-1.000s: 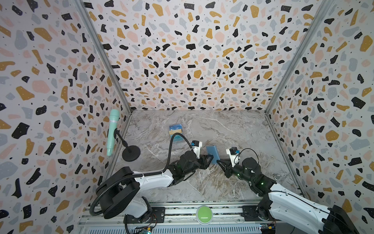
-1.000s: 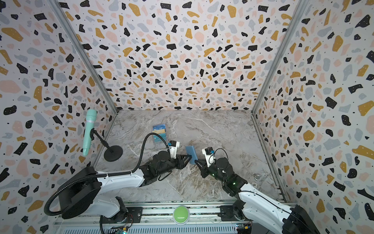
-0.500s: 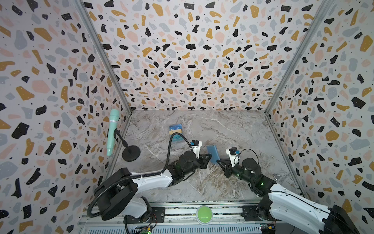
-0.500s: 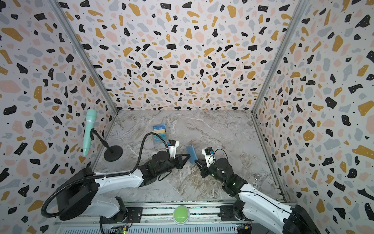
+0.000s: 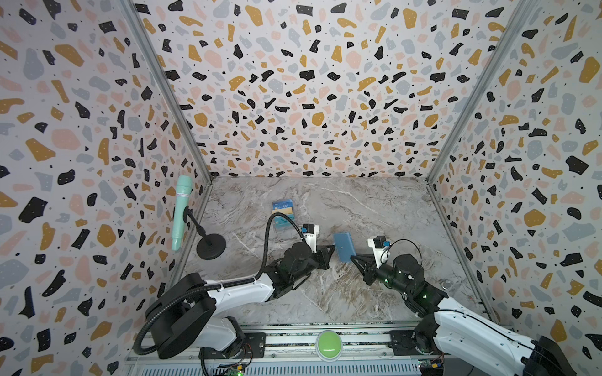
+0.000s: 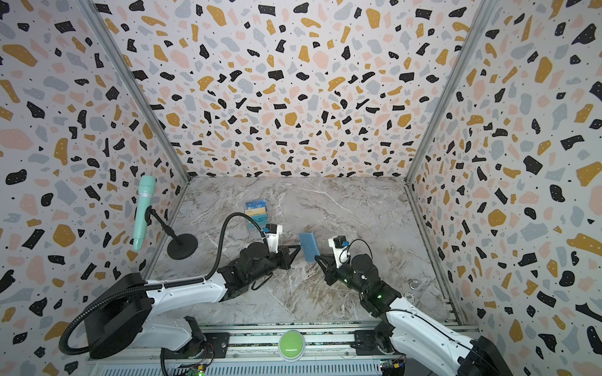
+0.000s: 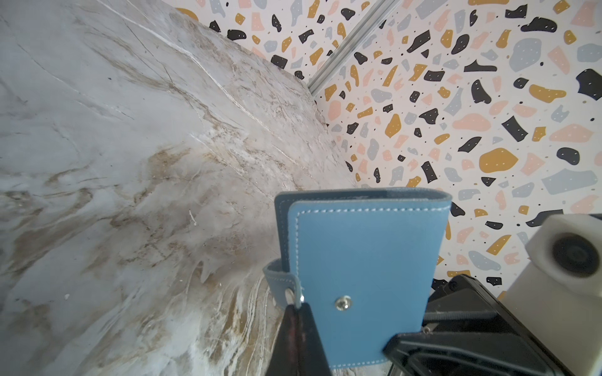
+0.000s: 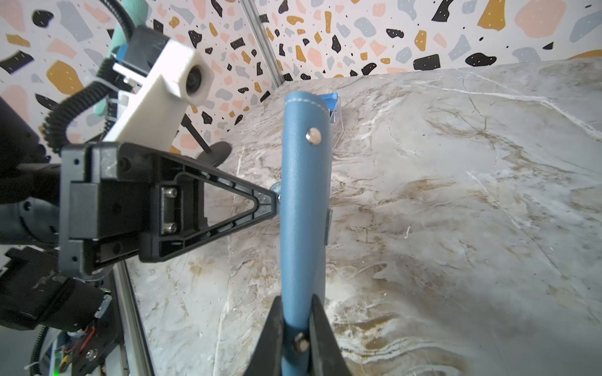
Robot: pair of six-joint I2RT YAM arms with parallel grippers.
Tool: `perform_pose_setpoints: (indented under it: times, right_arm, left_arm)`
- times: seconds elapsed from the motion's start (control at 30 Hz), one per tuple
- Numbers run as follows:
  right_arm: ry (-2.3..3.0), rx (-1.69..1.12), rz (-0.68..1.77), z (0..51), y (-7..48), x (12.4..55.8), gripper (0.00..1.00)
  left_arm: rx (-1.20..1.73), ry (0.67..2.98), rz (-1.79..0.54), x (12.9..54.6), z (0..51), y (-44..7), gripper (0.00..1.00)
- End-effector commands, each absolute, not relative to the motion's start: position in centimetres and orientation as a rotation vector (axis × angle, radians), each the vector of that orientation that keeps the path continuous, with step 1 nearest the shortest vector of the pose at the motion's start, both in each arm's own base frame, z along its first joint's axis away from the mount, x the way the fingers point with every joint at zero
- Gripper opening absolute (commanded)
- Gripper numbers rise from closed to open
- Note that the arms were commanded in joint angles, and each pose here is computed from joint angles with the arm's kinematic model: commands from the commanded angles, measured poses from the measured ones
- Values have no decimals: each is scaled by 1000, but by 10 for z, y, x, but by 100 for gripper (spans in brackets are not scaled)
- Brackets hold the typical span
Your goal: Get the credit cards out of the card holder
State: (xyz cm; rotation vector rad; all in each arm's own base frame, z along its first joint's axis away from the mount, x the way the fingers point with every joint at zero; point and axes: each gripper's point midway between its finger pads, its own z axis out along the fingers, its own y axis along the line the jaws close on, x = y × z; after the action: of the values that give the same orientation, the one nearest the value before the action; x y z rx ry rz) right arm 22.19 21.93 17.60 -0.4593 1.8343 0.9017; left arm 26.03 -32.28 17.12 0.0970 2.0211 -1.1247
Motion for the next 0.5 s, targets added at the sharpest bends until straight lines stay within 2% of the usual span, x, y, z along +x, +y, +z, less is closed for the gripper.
perform_pose_setpoints:
  times: [0.0,0.1,0.3,0.47]
  right_arm:
    - [1746,-417,997,200,213,224,0]
    - [1731,-405,1044,204,206,225,0]
    - [1709,-414,1132,210,202,224,0]
    - [1679,-396,1217,220,199,226,0]
  left_arm:
    - [75,1987,-1100,262,177,-311,0]
    - [64,1988,-1092,262,174,-304,3]
    - [99,1942,-1244,254,181,-309,31]
    - [218,1847,-1366,241,205,-322,41]
